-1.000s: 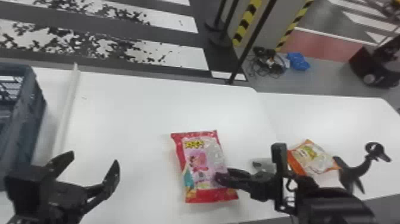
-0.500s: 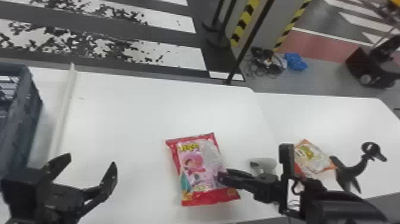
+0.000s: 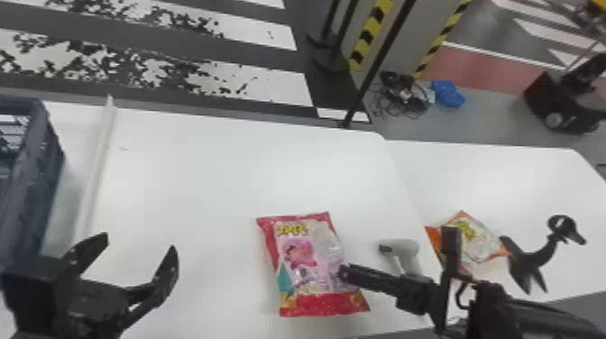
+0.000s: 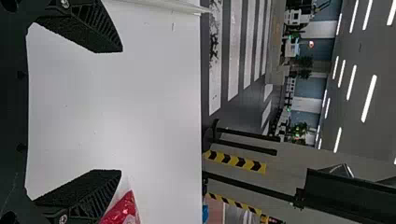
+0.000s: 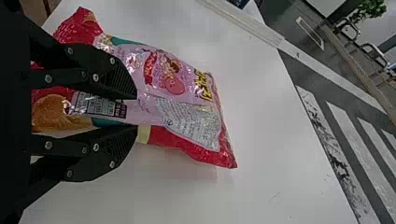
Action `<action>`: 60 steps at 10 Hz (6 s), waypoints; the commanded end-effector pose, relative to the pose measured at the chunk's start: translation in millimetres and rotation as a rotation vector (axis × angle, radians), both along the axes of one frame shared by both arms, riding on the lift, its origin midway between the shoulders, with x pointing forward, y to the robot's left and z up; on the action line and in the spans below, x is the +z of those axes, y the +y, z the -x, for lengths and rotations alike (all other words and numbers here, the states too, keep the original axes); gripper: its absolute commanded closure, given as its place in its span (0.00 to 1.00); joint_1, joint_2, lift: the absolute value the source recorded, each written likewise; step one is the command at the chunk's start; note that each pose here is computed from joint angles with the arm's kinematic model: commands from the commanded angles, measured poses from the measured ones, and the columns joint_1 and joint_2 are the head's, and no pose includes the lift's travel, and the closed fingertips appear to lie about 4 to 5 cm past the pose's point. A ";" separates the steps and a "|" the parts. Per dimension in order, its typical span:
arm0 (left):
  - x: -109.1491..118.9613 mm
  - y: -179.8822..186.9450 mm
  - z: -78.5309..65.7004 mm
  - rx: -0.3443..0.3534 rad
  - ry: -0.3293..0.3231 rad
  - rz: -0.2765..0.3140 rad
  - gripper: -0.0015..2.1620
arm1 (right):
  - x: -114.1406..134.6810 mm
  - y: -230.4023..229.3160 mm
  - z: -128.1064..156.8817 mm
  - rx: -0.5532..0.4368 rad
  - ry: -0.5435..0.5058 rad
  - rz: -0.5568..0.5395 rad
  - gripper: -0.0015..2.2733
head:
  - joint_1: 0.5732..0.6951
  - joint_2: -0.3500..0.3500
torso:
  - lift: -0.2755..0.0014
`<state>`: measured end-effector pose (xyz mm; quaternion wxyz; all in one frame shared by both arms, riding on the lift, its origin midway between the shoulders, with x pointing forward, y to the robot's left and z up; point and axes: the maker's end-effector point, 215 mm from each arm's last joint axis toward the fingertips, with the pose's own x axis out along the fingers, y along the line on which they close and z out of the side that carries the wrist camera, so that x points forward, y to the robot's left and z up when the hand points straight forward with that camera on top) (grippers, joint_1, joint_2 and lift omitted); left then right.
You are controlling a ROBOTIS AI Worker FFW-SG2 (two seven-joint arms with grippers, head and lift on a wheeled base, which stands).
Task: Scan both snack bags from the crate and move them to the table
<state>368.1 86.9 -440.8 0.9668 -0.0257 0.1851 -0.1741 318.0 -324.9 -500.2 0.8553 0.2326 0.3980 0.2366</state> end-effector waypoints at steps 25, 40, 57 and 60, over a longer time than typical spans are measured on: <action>-15.9 -20.9 6.6 -0.027 0.025 -0.027 0.03 | -44.5 9.1 -4.0 0.118 0.379 0.157 0.99 | 1.00 0.00 | 0.68; -18.3 -24.8 18.6 -0.041 0.021 -0.026 0.03 | 136.8 -211.3 -162.8 -0.699 -0.320 0.043 0.99 | 1.00 0.00 | 0.68; 5.5 -41.2 11.8 -0.070 -0.020 -0.008 0.03 | 56.4 -254.3 -46.3 -0.882 -0.120 0.499 0.03 | 1.00 0.00 | 0.68; 51.7 -26.0 -6.7 -0.024 -0.110 -0.003 0.03 | 120.0 -92.0 -73.9 -0.634 -0.333 0.400 0.04 | 1.00 0.00 | 0.68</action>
